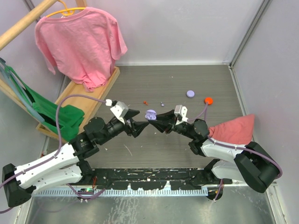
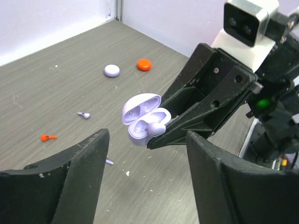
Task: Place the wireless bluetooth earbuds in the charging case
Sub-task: Place the earbud in the charging case.
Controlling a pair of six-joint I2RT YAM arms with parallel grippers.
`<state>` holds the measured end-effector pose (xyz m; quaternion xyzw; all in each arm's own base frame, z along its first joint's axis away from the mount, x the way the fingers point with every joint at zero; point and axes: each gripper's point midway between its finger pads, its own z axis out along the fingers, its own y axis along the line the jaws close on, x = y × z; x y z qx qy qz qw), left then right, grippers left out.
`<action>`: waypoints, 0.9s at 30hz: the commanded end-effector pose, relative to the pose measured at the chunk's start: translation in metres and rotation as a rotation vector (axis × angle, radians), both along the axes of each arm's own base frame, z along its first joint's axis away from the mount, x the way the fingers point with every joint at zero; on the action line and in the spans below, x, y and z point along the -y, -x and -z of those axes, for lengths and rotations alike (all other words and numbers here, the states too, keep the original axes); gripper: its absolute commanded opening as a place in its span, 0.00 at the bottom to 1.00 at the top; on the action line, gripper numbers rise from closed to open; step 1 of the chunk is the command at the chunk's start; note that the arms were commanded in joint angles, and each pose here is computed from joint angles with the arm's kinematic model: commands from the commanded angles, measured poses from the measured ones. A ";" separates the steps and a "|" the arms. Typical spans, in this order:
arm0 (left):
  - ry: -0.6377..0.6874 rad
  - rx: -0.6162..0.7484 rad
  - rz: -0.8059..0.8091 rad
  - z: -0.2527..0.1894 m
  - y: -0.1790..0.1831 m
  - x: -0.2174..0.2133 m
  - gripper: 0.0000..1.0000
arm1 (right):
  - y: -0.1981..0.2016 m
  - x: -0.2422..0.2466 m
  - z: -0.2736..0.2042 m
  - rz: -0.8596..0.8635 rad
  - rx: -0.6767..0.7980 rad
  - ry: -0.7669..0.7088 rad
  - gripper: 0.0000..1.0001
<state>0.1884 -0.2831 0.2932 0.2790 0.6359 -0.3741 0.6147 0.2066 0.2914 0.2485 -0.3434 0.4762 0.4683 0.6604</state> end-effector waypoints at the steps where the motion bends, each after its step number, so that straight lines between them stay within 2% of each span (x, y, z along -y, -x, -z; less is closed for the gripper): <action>1: 0.119 -0.068 -0.053 -0.033 -0.004 -0.003 0.71 | -0.001 0.008 -0.028 0.043 0.083 -0.075 0.01; 8: 0.122 -0.169 -0.109 -0.022 -0.021 0.010 0.72 | -0.003 0.010 -0.028 0.066 0.078 -0.083 0.01; 14: 0.089 -0.198 -0.130 -0.013 -0.028 0.017 0.72 | -0.002 0.014 -0.030 0.079 0.089 -0.087 0.01; 27: 0.042 -0.186 -0.258 -0.005 -0.039 -0.008 0.66 | 0.000 0.015 -0.032 0.078 0.097 -0.089 0.01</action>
